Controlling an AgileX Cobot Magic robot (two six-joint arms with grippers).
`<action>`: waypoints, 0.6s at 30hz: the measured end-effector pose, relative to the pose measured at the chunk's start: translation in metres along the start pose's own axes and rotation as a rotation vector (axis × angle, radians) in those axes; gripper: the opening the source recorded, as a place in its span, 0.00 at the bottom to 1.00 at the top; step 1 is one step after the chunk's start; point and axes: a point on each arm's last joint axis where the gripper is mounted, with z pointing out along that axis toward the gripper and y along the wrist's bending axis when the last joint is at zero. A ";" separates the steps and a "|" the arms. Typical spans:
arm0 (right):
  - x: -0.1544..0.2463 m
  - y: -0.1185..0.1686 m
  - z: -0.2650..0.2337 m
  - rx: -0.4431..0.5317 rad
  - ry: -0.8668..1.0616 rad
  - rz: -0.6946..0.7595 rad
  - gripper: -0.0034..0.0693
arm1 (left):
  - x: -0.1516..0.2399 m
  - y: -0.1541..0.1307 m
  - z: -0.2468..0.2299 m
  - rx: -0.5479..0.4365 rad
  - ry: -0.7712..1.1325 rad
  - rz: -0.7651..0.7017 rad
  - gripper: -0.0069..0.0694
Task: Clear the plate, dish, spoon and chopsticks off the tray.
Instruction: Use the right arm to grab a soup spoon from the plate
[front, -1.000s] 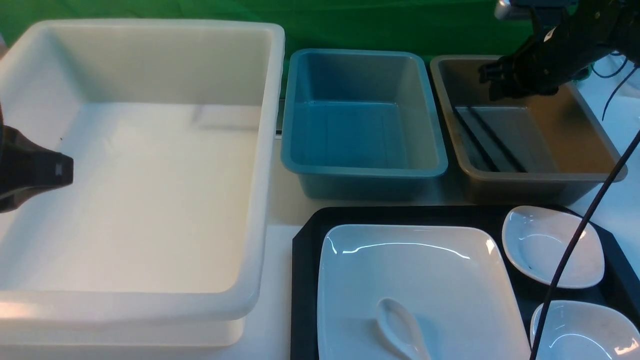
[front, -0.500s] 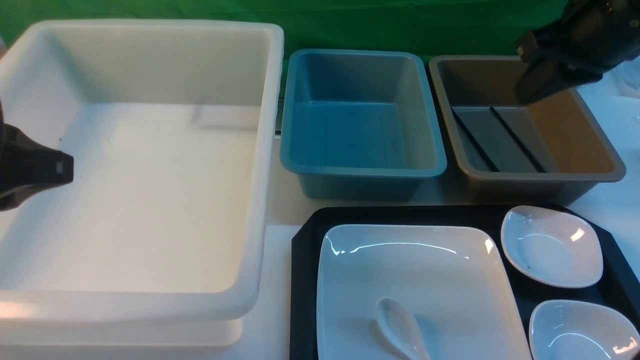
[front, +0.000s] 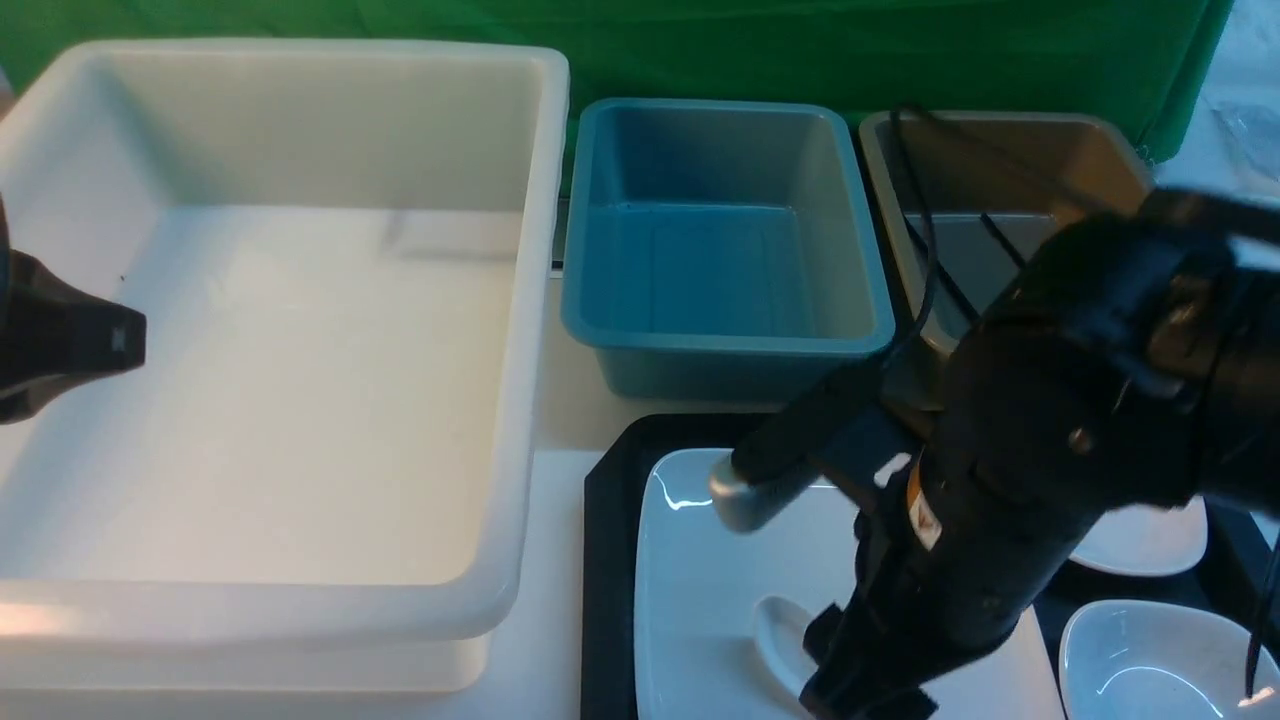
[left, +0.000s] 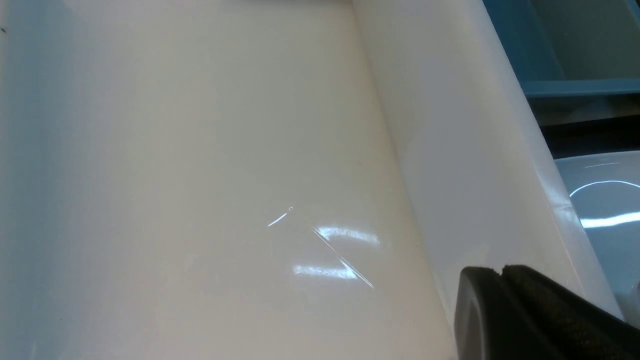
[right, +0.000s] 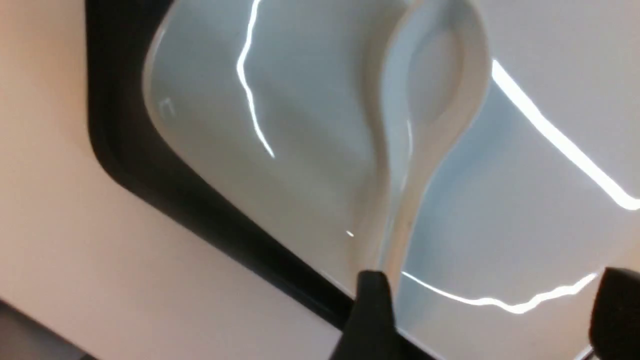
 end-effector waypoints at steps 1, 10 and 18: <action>0.000 0.000 0.002 0.002 -0.003 0.003 0.82 | 0.000 0.000 0.000 -0.002 0.000 0.001 0.11; 0.003 0.006 0.057 0.004 0.096 0.040 0.72 | 0.000 0.001 0.000 -0.008 0.002 0.005 0.11; -0.001 0.008 0.075 0.003 0.117 0.039 0.51 | 0.001 0.001 0.000 -0.006 0.011 -0.032 0.11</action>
